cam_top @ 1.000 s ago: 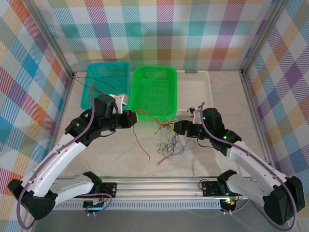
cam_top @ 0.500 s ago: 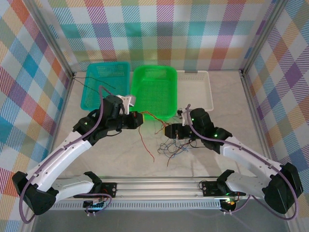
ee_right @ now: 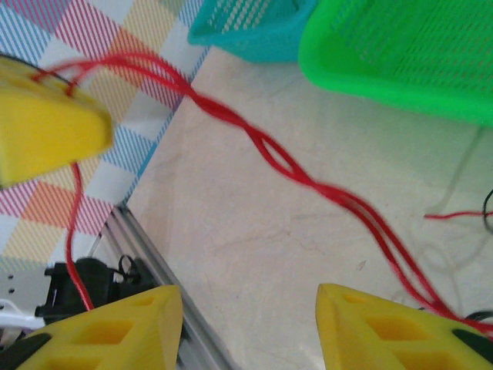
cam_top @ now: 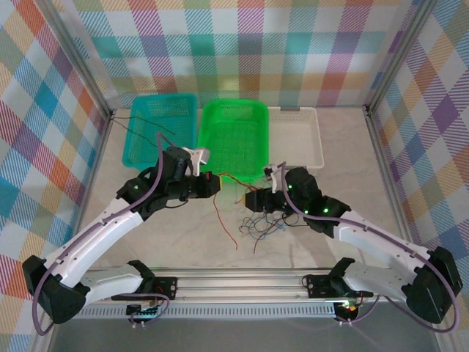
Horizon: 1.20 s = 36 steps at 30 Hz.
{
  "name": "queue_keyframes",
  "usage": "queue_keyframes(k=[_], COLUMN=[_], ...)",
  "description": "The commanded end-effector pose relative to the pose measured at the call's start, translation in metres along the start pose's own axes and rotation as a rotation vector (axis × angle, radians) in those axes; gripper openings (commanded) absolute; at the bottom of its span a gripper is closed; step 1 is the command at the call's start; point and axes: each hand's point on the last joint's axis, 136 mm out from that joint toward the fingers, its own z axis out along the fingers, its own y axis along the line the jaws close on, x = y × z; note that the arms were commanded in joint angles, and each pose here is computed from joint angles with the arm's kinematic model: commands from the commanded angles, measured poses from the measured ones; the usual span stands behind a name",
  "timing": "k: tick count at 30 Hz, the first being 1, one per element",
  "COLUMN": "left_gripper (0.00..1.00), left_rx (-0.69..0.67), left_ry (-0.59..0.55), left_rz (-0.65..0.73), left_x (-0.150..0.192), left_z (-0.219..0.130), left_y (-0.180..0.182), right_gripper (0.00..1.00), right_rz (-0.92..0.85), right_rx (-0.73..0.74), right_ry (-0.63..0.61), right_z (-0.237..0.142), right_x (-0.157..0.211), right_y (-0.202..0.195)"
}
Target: Untangle the cables
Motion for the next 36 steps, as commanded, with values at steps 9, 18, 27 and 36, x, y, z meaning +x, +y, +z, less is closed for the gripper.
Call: queue_keyframes(k=[9, 18, 27, 36], left_gripper=[0.00, 0.00, 0.00, 0.00], left_rx=[0.174, 0.241, 0.315, 0.317], left_ry=[0.154, 0.164, 0.167, 0.163], left_rz=[0.131, 0.173, 0.198, 0.207], left_x=[0.039, 0.042, 0.044, 0.043], left_z=[0.008, 0.004, -0.002, -0.003], left_y=[-0.035, -0.050, -0.063, -0.065], right_gripper=[0.55, 0.43, 0.53, 0.58], right_rz=[-0.112, -0.135, -0.152, -0.151], right_rx=[-0.005, -0.016, -0.114, -0.181], right_ry=[-0.036, -0.019, -0.071, -0.028], right_z=[0.010, 0.021, 0.010, 0.011], right_x=[-0.025, -0.018, -0.015, -0.001], right_y=[0.011, 0.005, 0.019, 0.024])
